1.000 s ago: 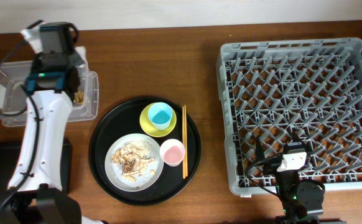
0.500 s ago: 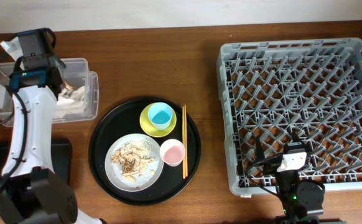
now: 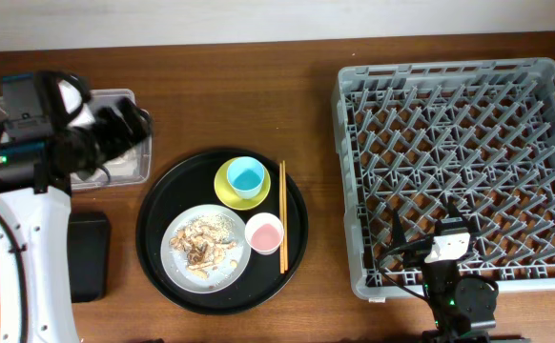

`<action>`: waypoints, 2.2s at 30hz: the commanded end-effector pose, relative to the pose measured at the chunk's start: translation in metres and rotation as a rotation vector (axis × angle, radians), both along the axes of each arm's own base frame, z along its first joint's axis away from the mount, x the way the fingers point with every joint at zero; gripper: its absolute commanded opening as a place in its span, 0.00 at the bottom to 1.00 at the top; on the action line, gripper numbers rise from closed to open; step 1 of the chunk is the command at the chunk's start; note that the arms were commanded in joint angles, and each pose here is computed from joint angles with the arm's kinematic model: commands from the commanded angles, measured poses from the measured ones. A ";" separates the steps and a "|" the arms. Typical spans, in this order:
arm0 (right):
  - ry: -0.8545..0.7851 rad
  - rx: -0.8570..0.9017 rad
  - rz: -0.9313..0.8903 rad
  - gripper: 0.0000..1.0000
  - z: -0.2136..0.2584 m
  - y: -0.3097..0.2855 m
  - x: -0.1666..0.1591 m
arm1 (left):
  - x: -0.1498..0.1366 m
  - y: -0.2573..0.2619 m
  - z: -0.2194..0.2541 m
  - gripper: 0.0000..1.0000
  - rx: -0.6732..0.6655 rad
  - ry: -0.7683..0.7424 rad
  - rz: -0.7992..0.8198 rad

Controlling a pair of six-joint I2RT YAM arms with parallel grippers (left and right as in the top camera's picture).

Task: Sort waste into correct bins and load items into the dishwasher rack
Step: 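Retract the left gripper beside the bin and hold it there, then reach the right gripper to the pink cup and grasp it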

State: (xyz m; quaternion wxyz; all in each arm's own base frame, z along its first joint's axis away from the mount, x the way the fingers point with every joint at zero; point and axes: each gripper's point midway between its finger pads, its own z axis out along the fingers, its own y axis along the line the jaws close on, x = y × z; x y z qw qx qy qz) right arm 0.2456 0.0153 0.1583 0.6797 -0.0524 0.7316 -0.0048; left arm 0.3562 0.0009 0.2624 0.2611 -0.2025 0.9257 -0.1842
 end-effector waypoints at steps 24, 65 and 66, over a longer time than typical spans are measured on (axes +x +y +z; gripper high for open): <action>0.003 0.001 -0.016 0.98 -0.003 -0.003 0.000 | -0.054 0.087 -0.031 0.99 0.158 0.273 0.451; 0.718 0.384 0.332 0.98 0.236 0.097 0.005 | -0.054 0.087 -0.031 0.99 0.158 0.273 0.451; 0.781 0.334 0.306 0.98 0.232 0.102 0.008 | -0.054 0.087 -0.031 0.99 0.158 0.273 0.451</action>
